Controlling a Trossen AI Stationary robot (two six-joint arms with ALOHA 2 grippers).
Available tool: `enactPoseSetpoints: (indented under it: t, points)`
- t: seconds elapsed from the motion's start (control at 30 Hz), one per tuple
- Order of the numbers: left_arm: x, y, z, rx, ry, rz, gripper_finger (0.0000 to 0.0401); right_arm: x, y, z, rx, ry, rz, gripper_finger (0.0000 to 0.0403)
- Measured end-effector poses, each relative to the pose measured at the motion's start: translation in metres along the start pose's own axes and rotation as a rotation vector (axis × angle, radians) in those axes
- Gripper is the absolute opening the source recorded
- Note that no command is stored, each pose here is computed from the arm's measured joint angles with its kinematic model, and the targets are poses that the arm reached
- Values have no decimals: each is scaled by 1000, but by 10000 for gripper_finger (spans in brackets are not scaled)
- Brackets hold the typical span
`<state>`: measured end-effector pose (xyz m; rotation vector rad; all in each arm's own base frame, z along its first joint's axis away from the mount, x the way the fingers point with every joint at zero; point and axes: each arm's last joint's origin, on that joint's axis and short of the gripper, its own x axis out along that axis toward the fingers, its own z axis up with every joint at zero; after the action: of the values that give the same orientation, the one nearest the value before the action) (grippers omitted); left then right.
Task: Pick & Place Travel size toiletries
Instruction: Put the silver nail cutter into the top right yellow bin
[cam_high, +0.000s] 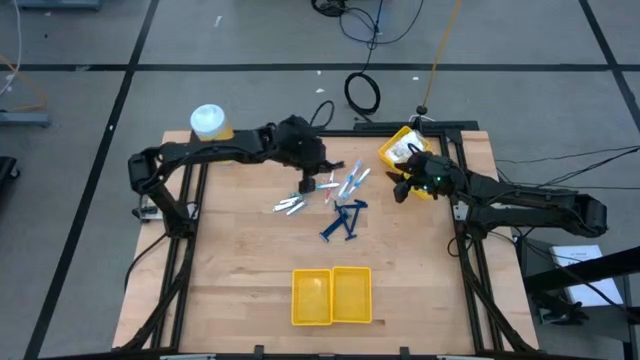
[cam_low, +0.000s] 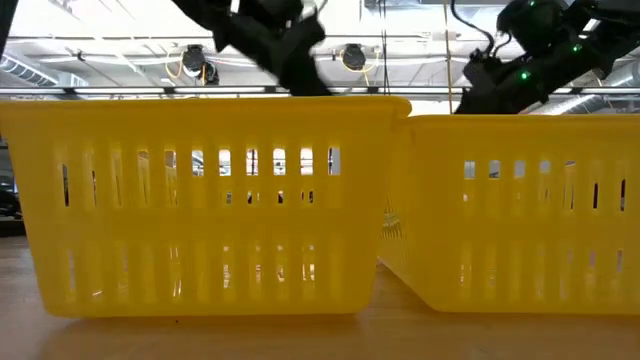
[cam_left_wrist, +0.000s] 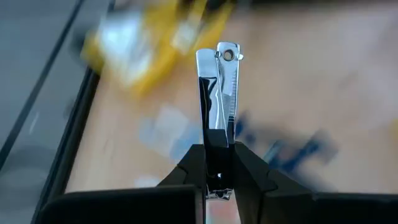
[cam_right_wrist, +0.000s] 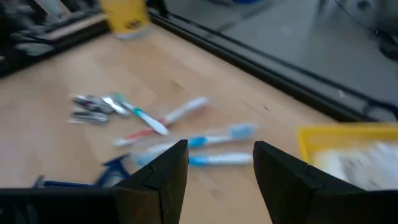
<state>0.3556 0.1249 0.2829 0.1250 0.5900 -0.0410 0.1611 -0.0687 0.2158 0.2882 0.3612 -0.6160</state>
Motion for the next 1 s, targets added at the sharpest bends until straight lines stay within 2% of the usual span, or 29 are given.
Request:
enactPoseSetpoints:
  t: [0.13,0.37,0.6,0.77,1.0]
  points:
    - [17,-18,13,81,-172,-75,33,1,14,4,-68,-58,96,169]
    - [34,-45,15,116,-354,-143,33,2,42,8,-210,-188,239,169]
    - [39,-52,0,76,-407,-153,32,5,70,7,-372,-304,366,179]
    - [42,-51,-12,55,-377,-148,31,4,85,8,-387,-390,490,224]
    - [42,-55,-10,59,-402,-148,31,11,92,7,-375,-431,511,277]
